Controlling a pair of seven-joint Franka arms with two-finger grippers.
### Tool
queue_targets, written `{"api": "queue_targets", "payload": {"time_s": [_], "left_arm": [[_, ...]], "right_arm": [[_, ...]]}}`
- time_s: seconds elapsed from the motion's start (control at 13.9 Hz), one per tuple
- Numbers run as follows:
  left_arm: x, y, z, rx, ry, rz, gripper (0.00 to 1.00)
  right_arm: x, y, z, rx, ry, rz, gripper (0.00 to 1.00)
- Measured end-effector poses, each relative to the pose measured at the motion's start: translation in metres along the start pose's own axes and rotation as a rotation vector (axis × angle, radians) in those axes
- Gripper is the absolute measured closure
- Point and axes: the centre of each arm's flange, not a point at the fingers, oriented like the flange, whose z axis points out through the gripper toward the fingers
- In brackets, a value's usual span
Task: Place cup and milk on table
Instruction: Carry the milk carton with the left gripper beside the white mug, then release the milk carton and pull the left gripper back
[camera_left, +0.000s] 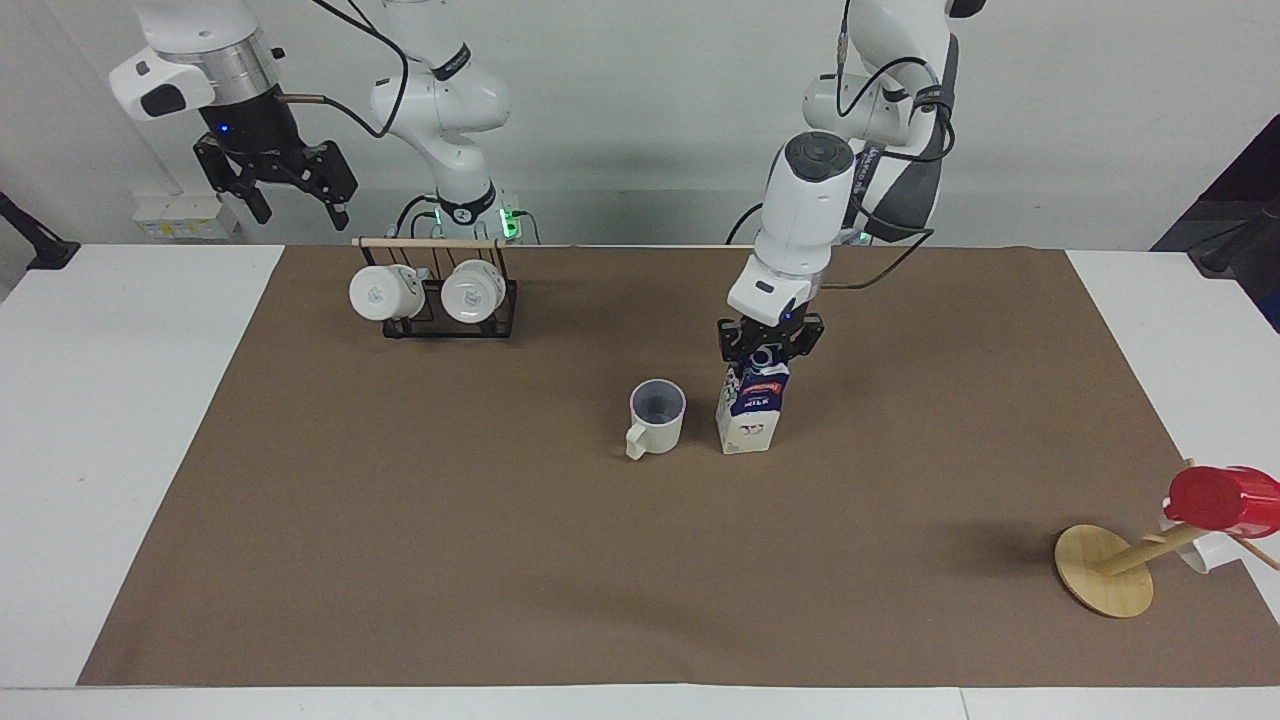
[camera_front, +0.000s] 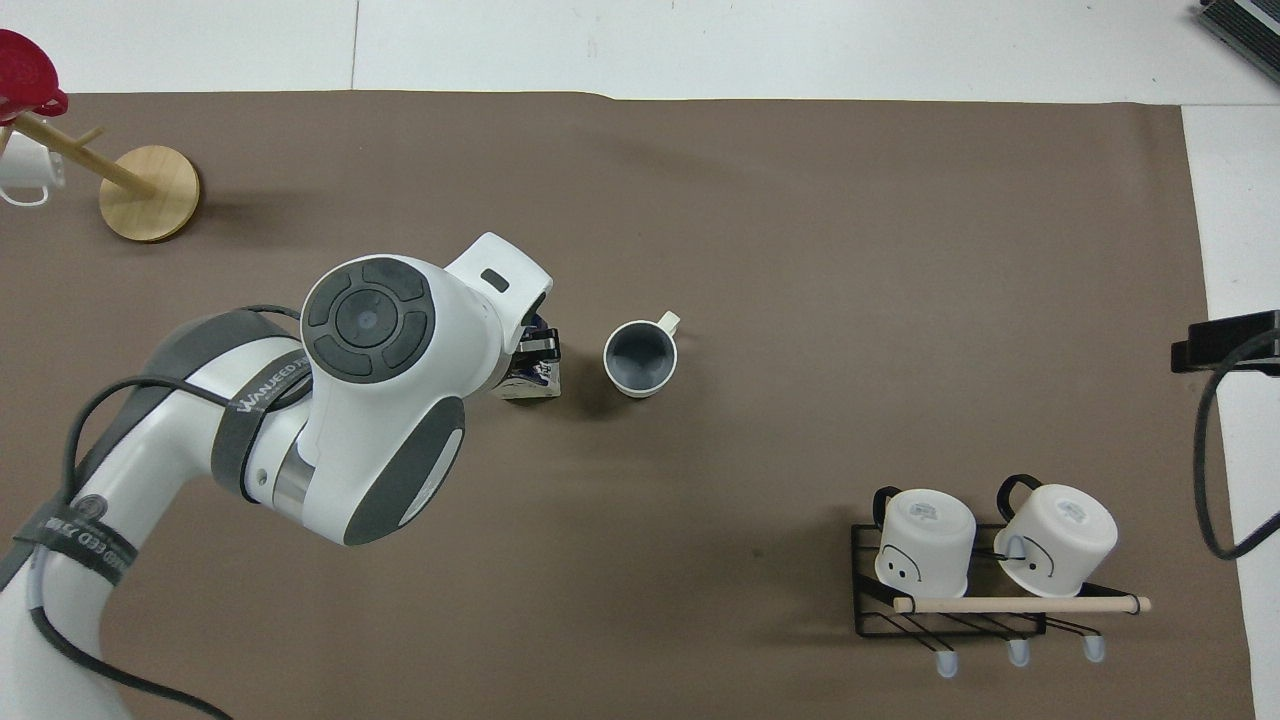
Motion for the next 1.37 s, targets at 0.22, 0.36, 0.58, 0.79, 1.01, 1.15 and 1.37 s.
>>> {"api": "queue_targets", "payload": {"time_s": [0.22,0.36,0.58,0.79,1.01,1.15,1.37], "left_arm": [[0.004,0.002,-0.013,-0.002,0.009,0.002,0.01],[0.011,0.003,-0.044,0.008,0.002,0.004,0.00],[0.022,-0.020,-0.096,0.030,-0.010,0.031,0.00],[0.038,-0.076,-0.120,0.054,-0.029,0.061,0.00],[0.051,-0.128,-0.132,0.061,-0.046,0.078,0.00],[0.054,-0.160,-0.141,0.060,-0.062,0.080,0.00],[0.051,-0.200,-0.159,0.039,-0.086,0.077,0.00]], "right_arm": [[0.000,0.000,0.000,0.000,0.000,0.000,0.00],[0.000,0.000,0.000,0.000,0.000,0.000,0.00],[0.000,0.000,0.000,0.000,0.000,0.000,0.00],[0.000,0.000,0.000,0.000,0.000,0.000,0.00],[0.000,0.000,0.000,0.000,-0.001,-0.001,0.00],[0.000,-0.001,0.002,0.000,-0.003,-0.019,0.00],[0.000,-0.001,0.004,-0.001,-0.009,-0.039,0.00]]}}
